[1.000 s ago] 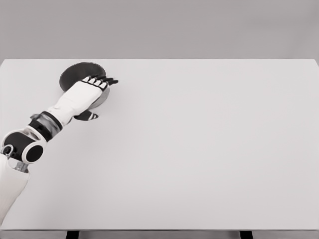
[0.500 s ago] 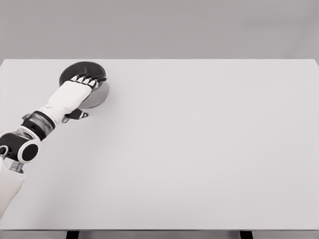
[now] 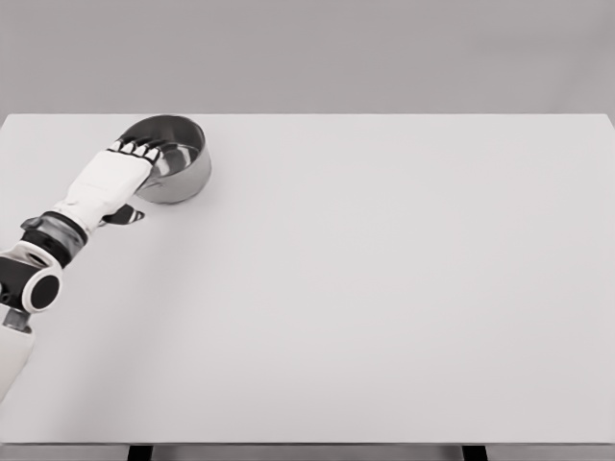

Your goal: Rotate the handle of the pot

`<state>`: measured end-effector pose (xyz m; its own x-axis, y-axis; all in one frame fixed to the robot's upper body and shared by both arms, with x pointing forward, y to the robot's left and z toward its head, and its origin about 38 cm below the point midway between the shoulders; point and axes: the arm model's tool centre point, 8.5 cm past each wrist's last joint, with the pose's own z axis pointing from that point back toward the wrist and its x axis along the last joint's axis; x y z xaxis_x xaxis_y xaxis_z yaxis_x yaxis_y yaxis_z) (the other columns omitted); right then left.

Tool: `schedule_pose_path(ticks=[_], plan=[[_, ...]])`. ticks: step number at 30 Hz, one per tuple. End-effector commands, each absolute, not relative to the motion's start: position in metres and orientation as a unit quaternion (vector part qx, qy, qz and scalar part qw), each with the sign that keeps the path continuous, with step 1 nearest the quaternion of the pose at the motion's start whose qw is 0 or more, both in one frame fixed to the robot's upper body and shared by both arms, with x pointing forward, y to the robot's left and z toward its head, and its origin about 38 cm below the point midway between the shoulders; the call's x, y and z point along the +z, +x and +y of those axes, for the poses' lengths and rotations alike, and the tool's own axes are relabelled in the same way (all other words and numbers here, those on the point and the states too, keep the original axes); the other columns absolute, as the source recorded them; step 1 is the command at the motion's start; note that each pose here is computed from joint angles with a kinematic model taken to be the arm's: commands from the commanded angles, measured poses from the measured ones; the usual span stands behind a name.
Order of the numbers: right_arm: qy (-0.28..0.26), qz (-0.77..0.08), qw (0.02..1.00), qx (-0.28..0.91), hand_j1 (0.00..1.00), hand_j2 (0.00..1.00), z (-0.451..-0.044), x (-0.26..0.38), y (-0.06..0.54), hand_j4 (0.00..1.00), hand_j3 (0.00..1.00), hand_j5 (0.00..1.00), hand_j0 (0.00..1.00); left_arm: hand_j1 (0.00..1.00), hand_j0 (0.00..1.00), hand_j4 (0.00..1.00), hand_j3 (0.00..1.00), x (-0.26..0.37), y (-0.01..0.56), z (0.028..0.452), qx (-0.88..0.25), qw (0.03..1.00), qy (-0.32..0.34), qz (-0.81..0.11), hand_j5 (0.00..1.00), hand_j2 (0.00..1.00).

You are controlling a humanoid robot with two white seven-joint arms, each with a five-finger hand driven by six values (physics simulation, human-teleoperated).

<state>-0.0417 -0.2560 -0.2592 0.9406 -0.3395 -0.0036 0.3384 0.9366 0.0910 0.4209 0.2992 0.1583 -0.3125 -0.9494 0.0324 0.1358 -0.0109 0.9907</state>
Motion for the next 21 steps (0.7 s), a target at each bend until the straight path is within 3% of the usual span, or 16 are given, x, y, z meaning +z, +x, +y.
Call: schedule_pose_path(ticks=[1,21], plan=[[0.045,-0.006,0.984,-0.172,1.0,1.0,-0.256,-0.259,-0.042,1.0,1.0,1.0,1.0,1.0,1.0,1.0,1.0,0.16,0.422,0.306,-0.598,0.454,0.382,-0.539,1.0,1.0],[0.045,-0.007,0.984,-0.172,1.0,1.0,-0.256,-0.259,-0.042,1.0,1.0,1.0,1.0,1.0,1.0,1.0,1.0,0.155,0.434,0.366,-0.563,0.51,0.412,-0.503,1.0,1.0]])
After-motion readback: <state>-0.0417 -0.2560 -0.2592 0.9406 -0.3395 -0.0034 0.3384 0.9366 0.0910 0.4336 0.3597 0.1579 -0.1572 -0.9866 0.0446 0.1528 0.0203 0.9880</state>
